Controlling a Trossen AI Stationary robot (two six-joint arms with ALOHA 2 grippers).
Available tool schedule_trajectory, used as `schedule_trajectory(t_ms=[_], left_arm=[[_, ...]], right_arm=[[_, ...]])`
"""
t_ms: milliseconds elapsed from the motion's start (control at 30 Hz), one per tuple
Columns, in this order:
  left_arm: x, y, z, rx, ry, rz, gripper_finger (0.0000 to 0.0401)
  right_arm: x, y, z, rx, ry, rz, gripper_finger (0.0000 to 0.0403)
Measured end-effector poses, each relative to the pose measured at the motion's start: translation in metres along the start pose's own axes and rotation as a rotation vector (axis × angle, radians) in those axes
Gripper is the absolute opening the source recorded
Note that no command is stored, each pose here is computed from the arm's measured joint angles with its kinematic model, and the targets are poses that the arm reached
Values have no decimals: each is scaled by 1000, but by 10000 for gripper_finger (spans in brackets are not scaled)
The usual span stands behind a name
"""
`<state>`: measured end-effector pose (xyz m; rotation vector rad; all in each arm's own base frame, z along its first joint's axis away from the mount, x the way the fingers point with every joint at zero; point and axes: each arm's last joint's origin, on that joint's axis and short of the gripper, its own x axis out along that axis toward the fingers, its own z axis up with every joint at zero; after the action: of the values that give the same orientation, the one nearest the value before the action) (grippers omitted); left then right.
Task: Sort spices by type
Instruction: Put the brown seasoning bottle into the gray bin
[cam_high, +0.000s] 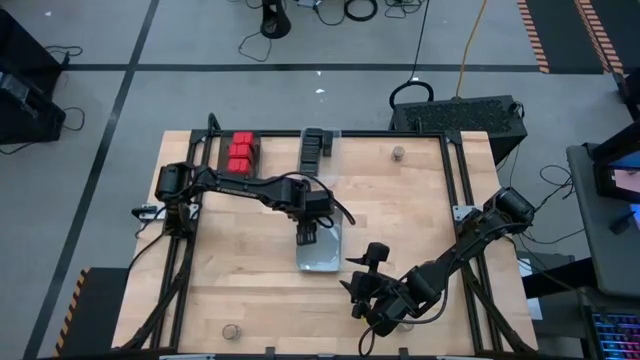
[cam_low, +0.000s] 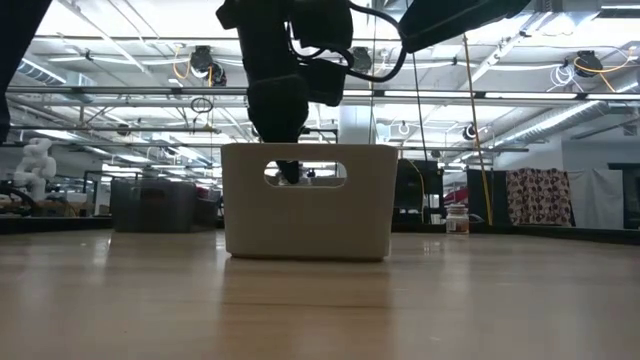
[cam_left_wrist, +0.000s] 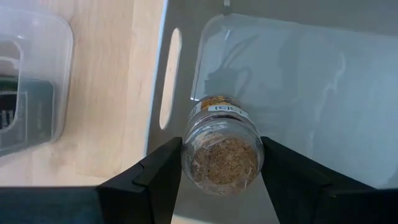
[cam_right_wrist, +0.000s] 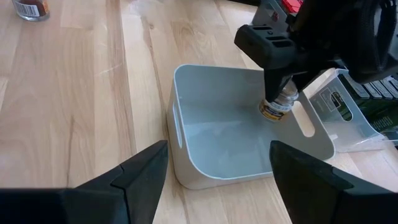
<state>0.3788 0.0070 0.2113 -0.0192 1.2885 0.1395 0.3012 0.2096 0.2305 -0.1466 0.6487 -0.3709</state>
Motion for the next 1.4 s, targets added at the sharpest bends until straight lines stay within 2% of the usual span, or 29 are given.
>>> schedule_trajectory(t_ms=[333, 667, 767, 1200, 1400], left_arm=[[0, 0, -4, -16, 47, -30, 214], [0, 1, -4, -49, 41, 17, 315], [0, 1, -4, -47, 41, 17, 332], [0, -7, 0, -14, -5, 9, 336], [-1, -18, 0, 53, -18, 0, 336]], right_arm=[[0, 0, 0, 0, 0, 0, 263], [0, 0, 0, 0, 0, 0, 263], [0, 0, 0, -1, 0, 0, 263], [0, 0, 0, 0, 0, 0, 263], [0, 0, -1, -9, 19, 15, 263]])
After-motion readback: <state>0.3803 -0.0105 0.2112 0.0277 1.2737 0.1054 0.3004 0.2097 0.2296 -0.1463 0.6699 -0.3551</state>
